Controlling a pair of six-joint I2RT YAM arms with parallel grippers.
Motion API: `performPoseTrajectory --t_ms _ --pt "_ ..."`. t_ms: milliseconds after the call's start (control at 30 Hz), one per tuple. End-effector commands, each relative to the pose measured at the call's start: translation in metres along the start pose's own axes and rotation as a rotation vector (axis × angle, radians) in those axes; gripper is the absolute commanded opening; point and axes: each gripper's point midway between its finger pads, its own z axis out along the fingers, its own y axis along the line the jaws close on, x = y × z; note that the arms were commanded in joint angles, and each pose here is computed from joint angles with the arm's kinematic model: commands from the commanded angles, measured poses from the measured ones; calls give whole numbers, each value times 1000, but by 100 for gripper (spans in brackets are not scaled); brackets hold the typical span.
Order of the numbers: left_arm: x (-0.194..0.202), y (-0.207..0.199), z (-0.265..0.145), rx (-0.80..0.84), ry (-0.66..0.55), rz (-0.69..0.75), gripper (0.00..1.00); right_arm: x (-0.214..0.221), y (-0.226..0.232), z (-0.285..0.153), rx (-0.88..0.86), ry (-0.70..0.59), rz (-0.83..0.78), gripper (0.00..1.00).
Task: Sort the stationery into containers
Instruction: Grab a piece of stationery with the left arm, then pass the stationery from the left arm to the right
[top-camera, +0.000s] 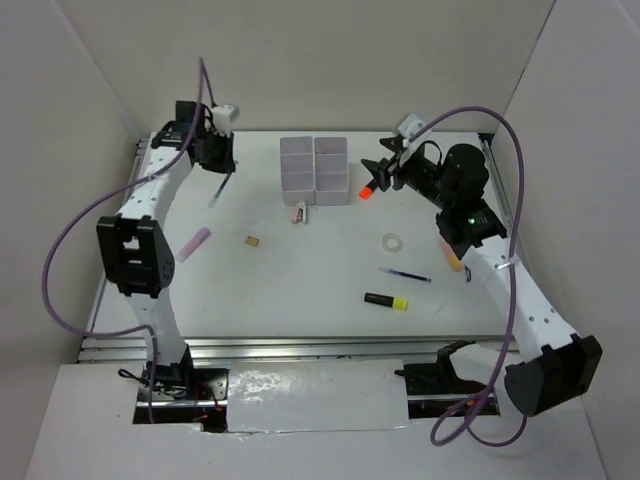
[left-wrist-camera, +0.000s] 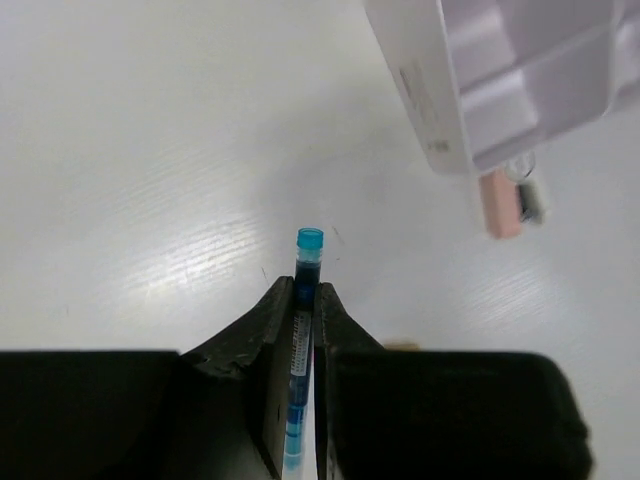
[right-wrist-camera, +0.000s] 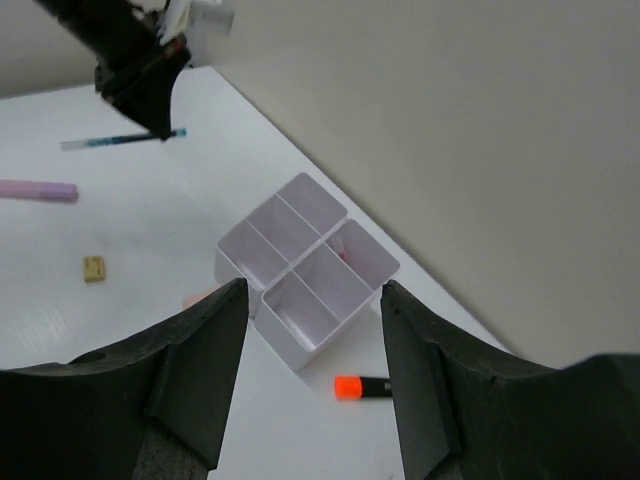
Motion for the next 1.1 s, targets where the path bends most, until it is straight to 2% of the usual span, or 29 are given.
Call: performPoseTrajectory --t_ms 0,33,67,100,167,233,267,367,467,567,767,1067 --pt "-47 -16 -94 -89 -178 -341 0 -25 29 -12 -56 -81 -147 63" --pt "-46 -22 -100 -84 -183 -464 0 -36 34 -18 -52 -117 -206 63" --pt "-42 -26 -106 -67 -180 -519 0 -34 42 -19 -60 -137 -235 63" --pt "-29 -38 -104 -7 -143 -579 0 -38 60 -19 -96 -164 -265 63" --pt "-28 -52 -121 84 -157 -729 0 -40 78 -24 -116 -216 -394 63" --pt "-22 -79 -127 241 -159 -819 0 -48 105 -26 -157 -286 -516 63" --pt "-20 -77 -130 274 -161 -953 0 -43 116 -24 -171 -310 -557 64" --pt "-11 -103 -132 416 -105 -1093 0 -42 151 -20 -210 -405 -684 64" --pt "7 -138 -130 526 28 -1142 0 -32 185 -10 -281 -475 -777 66" --pt "20 -157 -126 571 110 -1187 0 -26 220 -7 -392 -534 -824 66" --pt "39 -174 -125 582 155 -1208 0 12 271 10 -550 -544 -895 65" --pt "47 -188 -125 599 206 -1255 1 37 293 10 -632 -537 -975 64"
